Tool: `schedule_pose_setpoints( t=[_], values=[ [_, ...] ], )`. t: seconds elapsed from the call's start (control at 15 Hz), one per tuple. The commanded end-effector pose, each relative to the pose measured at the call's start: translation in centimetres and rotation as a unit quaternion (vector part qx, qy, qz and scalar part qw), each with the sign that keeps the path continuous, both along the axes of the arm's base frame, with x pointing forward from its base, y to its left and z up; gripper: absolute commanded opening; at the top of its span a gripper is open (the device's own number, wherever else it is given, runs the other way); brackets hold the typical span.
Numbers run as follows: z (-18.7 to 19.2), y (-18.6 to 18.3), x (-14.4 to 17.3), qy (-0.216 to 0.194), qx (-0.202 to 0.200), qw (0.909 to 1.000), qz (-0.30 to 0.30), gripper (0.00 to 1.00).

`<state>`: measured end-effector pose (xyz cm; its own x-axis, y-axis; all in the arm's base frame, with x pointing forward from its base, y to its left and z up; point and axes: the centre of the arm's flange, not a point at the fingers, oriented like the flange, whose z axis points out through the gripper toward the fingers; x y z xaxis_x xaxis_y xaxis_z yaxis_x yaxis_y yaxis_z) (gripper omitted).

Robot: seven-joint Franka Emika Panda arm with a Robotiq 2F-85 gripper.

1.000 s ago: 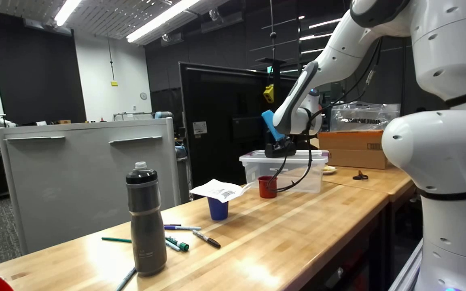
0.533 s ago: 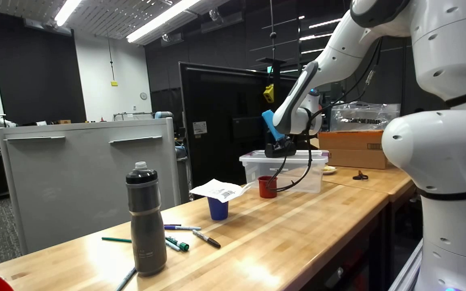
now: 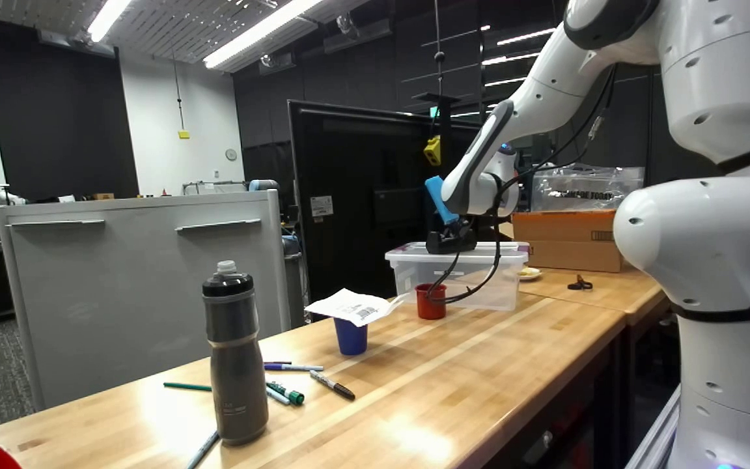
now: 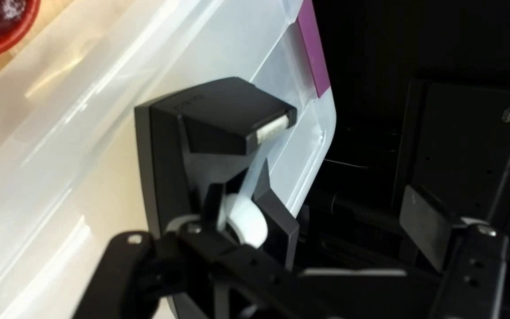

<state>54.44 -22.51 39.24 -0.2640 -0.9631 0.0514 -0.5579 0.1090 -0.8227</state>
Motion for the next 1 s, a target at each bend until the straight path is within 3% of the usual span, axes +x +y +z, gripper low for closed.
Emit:
schedule_pose_setpoints(
  t=[0.0,0.93],
  values=[
    [0.0,-1.0,0.4,0.0,0.023,0.9997,-0.002,1.0],
    [0.1,-0.1,1.5,0.0,0.033,0.9994,0.008,1.0]
  ],
)
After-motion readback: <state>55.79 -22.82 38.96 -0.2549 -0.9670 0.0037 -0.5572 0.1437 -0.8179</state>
